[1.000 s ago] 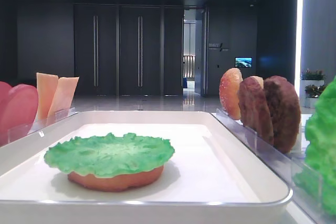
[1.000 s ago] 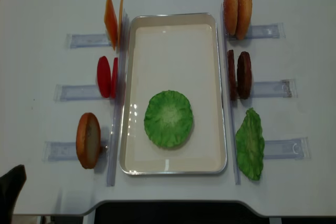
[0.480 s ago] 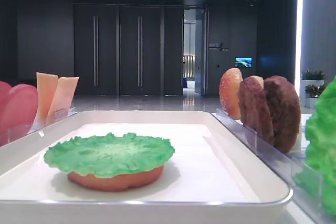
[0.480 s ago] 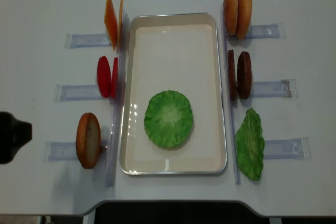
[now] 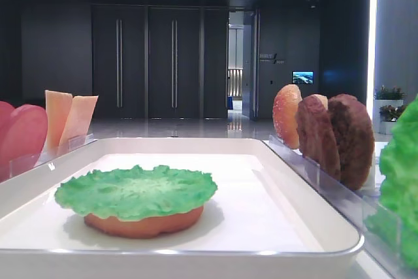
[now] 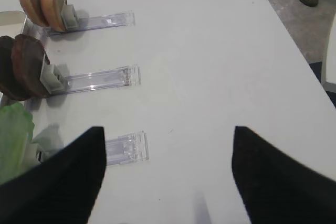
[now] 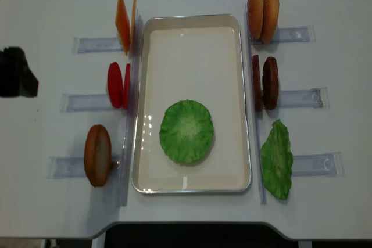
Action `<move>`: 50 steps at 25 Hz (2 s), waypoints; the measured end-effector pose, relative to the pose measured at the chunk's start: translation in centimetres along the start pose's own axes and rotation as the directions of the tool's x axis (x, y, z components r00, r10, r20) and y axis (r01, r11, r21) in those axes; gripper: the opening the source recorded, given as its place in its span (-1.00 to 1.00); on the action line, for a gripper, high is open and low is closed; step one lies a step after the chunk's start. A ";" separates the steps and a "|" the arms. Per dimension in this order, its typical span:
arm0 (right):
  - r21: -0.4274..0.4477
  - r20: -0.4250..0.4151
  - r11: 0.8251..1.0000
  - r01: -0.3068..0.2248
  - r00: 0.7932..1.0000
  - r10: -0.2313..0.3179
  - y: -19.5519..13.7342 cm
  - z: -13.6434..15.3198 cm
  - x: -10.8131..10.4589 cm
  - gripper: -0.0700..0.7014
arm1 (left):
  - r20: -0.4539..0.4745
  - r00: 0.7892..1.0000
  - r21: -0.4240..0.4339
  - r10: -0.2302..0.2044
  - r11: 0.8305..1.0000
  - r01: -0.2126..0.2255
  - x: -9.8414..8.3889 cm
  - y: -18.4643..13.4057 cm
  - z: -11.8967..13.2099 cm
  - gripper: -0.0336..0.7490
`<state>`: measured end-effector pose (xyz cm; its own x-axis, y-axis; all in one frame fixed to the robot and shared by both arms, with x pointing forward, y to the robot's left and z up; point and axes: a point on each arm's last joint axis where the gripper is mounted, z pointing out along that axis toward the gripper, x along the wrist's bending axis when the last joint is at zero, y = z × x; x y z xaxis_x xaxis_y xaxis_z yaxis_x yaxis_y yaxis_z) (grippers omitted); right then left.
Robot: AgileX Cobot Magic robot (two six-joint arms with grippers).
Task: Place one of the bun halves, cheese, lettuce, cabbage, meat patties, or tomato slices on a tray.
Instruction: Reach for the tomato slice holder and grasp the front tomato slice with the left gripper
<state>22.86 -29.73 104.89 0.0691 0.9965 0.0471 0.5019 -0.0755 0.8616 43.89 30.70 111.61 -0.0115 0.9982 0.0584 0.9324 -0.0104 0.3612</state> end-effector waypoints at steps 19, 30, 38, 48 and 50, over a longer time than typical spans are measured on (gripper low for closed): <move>0.000 0.000 1.000 0.000 1.000 0.000 0.0 0.0 0.0 0.43 | -0.018 1.000 0.070 0.012 0.997 -0.011 0.0 10.3 4.9 0.85; 0.000 0.000 1.000 0.000 1.000 0.000 0.0 0.0 0.0 0.43 | -0.022 0.999 0.095 0.035 0.995 -0.032 -0.5 10.8 6.0 0.85; 0.000 0.000 1.000 0.000 1.000 0.000 0.0 0.0 0.0 0.39 | -0.011 0.998 0.081 0.054 0.995 -0.053 -5.5 10.6 5.7 0.85; 0.000 0.000 1.000 0.000 1.000 0.000 0.0 0.0 0.0 0.38 | 0.008 0.996 0.135 0.087 0.987 -0.087 -13.5 9.4 7.7 0.85; 0.000 0.000 1.000 0.000 1.000 0.000 0.0 0.0 0.0 0.38 | 0.009 0.995 0.154 0.096 0.983 -0.096 -14.8 9.0 8.4 0.85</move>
<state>22.86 -29.73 104.89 0.0691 0.9965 0.0471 0.5019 -0.0755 0.8616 55.51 16.33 106.19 0.0808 0.9931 0.0846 0.9736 -0.0968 0.2065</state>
